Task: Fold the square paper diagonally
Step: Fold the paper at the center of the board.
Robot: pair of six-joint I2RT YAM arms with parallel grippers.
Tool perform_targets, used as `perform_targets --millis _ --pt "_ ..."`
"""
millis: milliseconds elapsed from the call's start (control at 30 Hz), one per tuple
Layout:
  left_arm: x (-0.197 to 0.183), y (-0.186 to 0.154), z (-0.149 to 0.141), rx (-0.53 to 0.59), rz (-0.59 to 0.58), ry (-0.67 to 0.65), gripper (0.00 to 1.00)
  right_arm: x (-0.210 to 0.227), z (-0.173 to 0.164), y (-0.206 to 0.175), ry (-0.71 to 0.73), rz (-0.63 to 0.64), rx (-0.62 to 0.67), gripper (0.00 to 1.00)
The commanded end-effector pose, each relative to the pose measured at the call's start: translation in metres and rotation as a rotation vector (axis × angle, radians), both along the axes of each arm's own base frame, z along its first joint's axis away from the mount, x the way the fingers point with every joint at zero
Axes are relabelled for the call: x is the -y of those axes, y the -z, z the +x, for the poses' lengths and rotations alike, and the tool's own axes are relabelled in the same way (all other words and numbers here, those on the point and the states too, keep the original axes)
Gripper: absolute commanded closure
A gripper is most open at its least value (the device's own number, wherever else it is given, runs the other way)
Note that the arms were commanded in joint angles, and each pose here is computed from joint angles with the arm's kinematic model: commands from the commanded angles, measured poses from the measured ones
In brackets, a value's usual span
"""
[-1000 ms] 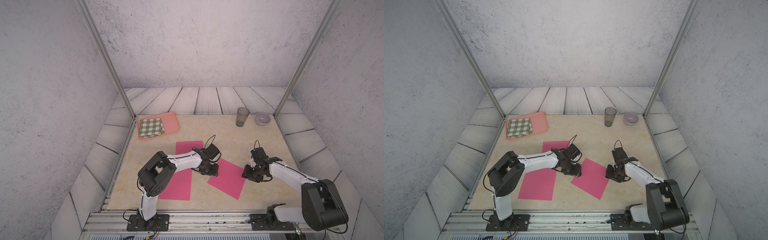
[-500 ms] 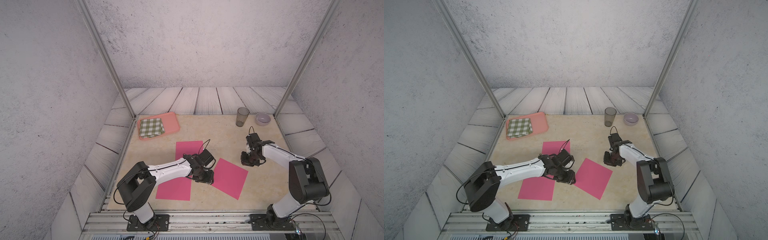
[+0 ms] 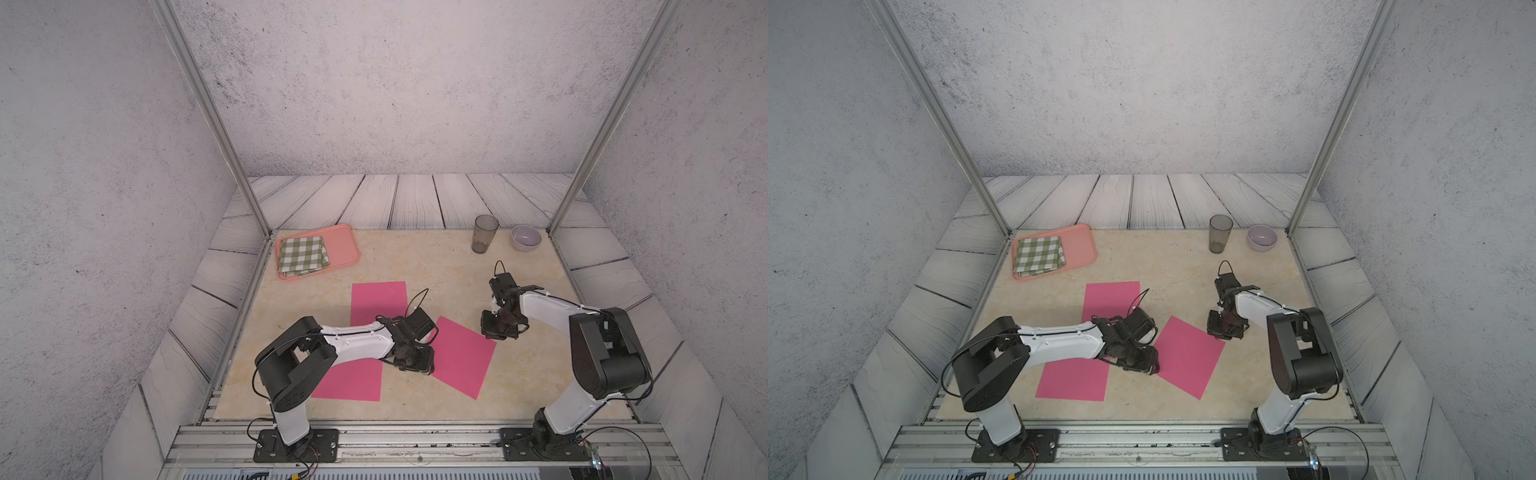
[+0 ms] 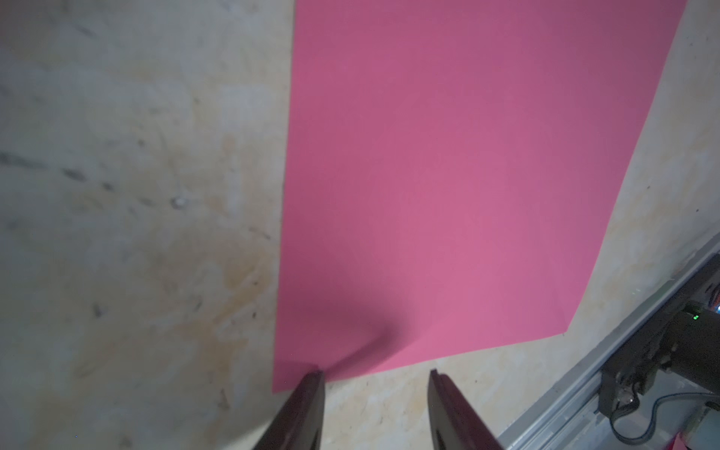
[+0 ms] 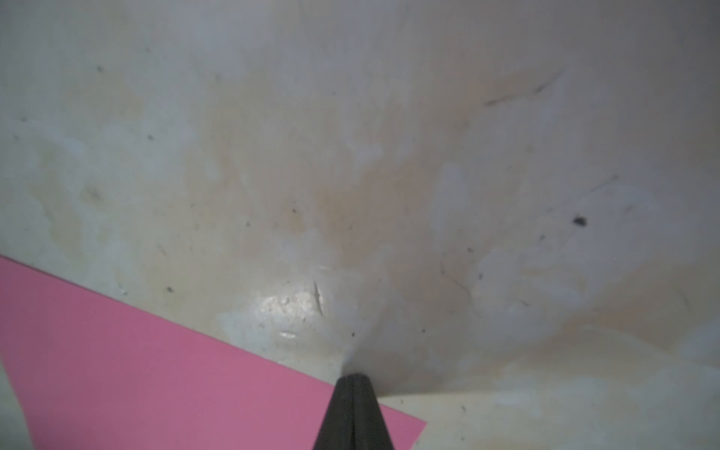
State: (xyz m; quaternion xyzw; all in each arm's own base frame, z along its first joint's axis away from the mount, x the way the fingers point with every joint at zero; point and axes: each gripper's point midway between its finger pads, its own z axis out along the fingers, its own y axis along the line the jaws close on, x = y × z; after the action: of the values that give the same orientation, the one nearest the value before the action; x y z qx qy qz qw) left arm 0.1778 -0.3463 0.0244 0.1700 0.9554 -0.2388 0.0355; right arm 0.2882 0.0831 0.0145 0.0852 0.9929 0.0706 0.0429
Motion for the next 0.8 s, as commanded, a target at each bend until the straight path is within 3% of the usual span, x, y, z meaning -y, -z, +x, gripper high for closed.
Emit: perform_targets --millis 0,500,767 --pt "-0.002 0.017 0.003 -0.003 0.043 0.001 0.52 0.012 -0.016 0.009 0.016 -0.053 -0.059 0.92" --pt "-0.009 0.019 0.031 0.015 0.114 0.035 0.52 0.015 -0.062 0.011 0.02 -0.042 -0.157 0.92" --pt "-0.019 0.014 0.035 0.024 0.16 0.075 0.5 0.013 -0.08 0.005 0.073 0.0 -0.135 0.87"
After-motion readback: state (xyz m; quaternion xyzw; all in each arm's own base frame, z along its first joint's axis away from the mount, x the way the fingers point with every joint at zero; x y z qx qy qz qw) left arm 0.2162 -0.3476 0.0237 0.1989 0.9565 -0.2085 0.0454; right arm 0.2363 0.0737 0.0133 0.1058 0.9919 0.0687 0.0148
